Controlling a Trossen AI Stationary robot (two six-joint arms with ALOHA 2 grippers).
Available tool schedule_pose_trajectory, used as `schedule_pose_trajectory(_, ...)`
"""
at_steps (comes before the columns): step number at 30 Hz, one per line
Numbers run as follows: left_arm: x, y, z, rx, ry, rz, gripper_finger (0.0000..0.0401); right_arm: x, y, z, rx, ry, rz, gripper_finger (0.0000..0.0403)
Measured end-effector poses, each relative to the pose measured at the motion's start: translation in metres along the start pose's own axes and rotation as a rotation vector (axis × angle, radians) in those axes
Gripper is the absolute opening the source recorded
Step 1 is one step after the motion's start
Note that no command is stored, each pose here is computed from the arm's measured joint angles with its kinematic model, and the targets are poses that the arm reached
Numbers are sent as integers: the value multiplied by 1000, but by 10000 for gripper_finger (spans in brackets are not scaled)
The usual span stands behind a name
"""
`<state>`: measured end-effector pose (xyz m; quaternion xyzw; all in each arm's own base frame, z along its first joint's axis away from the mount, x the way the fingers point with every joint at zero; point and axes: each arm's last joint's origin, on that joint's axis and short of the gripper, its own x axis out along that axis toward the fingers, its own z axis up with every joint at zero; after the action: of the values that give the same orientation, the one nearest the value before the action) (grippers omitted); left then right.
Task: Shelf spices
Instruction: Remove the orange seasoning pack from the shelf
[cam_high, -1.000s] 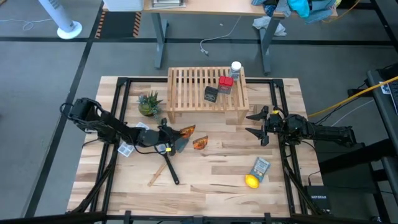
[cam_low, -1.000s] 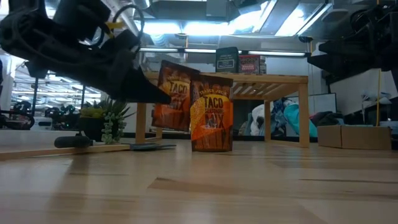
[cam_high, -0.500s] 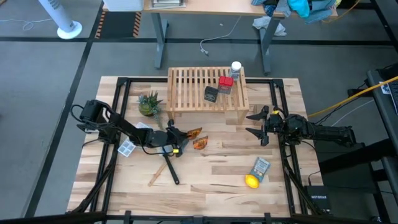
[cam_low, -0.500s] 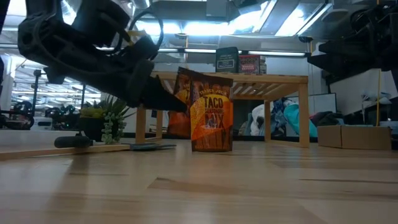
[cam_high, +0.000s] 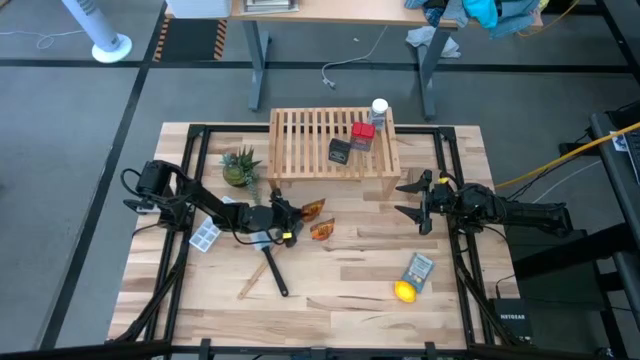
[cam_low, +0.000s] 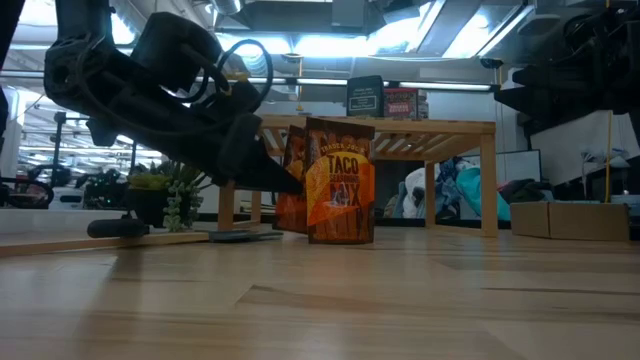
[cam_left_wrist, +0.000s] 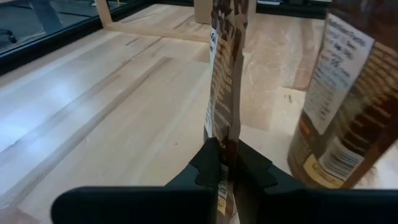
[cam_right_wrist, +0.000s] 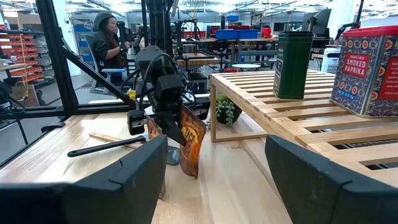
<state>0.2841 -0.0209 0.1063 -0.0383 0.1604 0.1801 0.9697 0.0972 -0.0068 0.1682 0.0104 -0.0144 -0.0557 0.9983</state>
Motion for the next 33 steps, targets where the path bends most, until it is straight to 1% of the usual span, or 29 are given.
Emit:
schedule_pose_trajectory(3,0,-1,0,-34,7,-24,17,0,0,0,0,0,0,277)
schedule_pose_trajectory(6,0,-1,-2,-43,27,-48,30,0,0,0,0,0,0,277)
schedule_pose_trajectory(10,0,-3,-4,-36,56,-101,63,0,0,0,0,-1,0,277)
schedule_pose_trajectory(16,0,-2,-6,-23,69,-102,115,0,0,0,0,0,0,277)
schedule_pose_trajectory(21,0,-1,-5,-22,64,-98,145,0,0,0,0,-1,0,277)
schedule_pose_trajectory(25,2,3,-4,-34,62,-82,154,0,0,0,0,-1,0,277)
schedule_pose_trajectory(33,4,7,-3,-50,60,-66,155,0,0,0,0,-1,0,277)
